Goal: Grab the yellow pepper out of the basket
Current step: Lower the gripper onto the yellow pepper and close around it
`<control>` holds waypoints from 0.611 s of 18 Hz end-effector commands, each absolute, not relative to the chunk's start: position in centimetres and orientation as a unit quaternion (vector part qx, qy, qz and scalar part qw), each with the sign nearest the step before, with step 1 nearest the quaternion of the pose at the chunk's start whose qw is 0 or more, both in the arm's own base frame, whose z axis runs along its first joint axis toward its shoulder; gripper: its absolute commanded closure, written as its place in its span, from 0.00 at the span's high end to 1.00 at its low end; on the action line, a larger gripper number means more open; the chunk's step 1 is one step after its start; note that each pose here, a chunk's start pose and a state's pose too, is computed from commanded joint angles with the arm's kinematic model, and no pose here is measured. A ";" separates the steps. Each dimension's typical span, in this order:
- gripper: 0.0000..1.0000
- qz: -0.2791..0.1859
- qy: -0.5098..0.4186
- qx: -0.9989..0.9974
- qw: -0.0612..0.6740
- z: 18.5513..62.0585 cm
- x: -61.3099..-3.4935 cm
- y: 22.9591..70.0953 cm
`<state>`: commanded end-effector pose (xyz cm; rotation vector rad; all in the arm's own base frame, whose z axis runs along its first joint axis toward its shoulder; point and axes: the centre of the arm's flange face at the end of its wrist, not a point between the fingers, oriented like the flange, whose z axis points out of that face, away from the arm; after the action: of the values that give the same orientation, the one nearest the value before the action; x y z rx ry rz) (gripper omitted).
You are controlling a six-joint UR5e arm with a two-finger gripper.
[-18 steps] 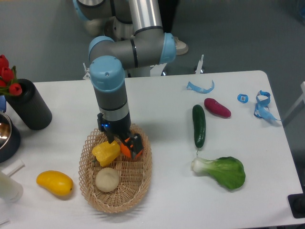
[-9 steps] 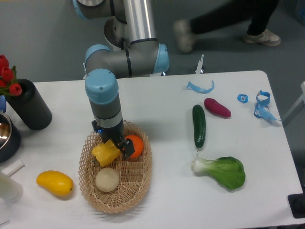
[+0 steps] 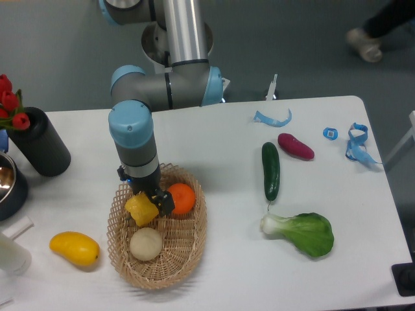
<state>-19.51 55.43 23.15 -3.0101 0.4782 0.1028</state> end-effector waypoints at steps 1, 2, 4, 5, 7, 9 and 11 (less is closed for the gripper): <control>1.00 0.033 0.157 -0.986 0.045 23.1 -19.4 55.4; 1.00 0.032 0.157 -0.986 0.045 23.0 -19.3 55.3; 1.00 0.030 0.157 -0.986 0.042 22.7 -19.3 55.3; 1.00 0.030 0.158 -0.986 0.042 22.6 -19.2 55.3; 1.00 0.030 0.160 -0.986 0.042 22.5 -18.9 55.4; 1.00 0.028 0.159 -0.986 0.039 22.0 -19.0 55.6; 0.98 0.030 0.158 -0.986 0.041 22.2 -19.2 55.9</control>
<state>-19.18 55.87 22.16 -3.0194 0.4842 0.0914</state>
